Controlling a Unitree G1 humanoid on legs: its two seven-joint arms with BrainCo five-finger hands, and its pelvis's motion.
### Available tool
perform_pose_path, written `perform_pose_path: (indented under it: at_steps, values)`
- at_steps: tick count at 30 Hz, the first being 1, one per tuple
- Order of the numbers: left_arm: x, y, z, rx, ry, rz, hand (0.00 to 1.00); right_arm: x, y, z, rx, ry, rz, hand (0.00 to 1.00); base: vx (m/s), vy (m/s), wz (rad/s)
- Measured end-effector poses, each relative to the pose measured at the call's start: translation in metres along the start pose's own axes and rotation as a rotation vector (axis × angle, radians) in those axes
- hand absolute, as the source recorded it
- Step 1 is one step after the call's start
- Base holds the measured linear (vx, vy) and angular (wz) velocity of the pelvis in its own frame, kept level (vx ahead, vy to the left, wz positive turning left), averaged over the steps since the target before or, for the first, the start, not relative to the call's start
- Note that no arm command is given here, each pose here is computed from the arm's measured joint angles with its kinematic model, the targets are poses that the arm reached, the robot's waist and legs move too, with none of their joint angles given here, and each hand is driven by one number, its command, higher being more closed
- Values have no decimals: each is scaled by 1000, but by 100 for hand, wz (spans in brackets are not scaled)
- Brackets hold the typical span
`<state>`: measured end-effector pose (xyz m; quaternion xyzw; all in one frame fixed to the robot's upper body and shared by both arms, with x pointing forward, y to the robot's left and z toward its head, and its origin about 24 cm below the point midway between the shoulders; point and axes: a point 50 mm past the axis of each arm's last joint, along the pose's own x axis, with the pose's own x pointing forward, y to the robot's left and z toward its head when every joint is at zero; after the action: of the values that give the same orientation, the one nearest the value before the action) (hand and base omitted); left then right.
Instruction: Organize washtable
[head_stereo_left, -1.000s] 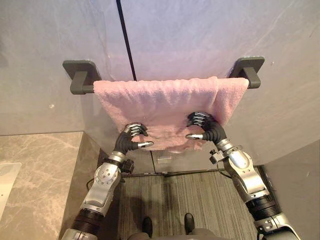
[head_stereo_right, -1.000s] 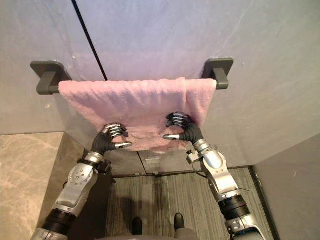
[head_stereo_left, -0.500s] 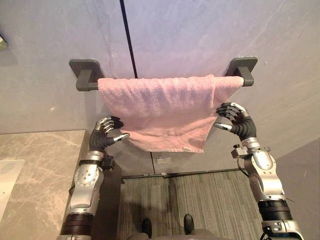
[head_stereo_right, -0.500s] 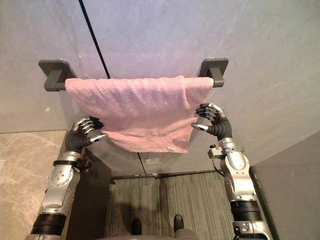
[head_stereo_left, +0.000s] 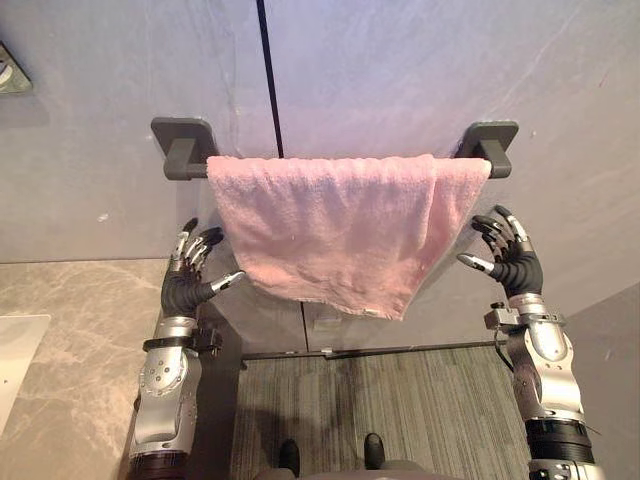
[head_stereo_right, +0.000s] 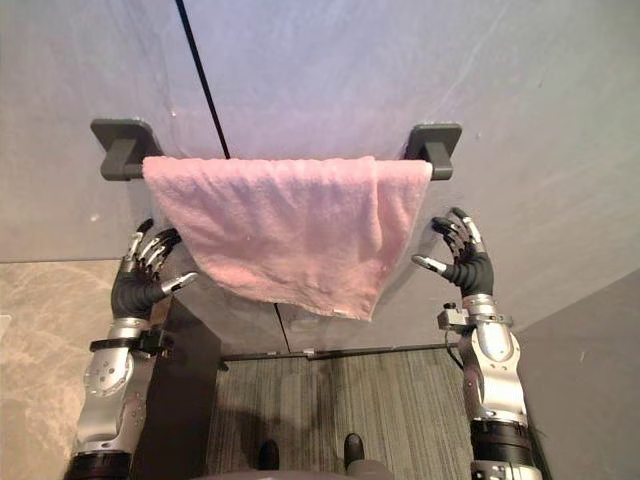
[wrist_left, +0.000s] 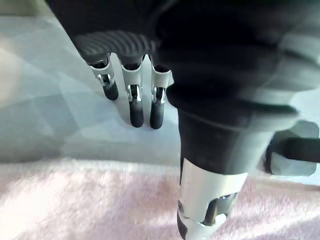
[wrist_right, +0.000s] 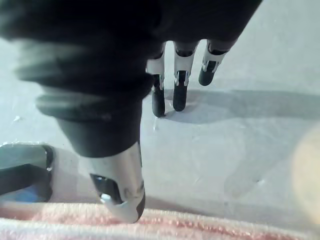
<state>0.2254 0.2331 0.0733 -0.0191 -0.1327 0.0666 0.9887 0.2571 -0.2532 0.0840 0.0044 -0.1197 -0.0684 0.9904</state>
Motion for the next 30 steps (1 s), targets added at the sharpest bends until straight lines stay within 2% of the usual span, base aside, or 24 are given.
perform_pose_path:
  at_steps: [7,11,18,30]
  values:
    - [-25,4,-17,-13,99,8,0,-21,-12,-15,-57,78,-36,0,-12,-2,0]
    - [-41,1,-48,-15,253,-38,0,-43,-19,-37,-128,202,-32,0,-6,-2,1]
    - [-77,2,-88,88,495,-112,0,-97,-19,-95,-234,537,55,0,-31,-11,4]
    - [-141,17,-131,218,824,-99,0,-182,-28,-143,-338,930,126,0,-65,-4,-3]
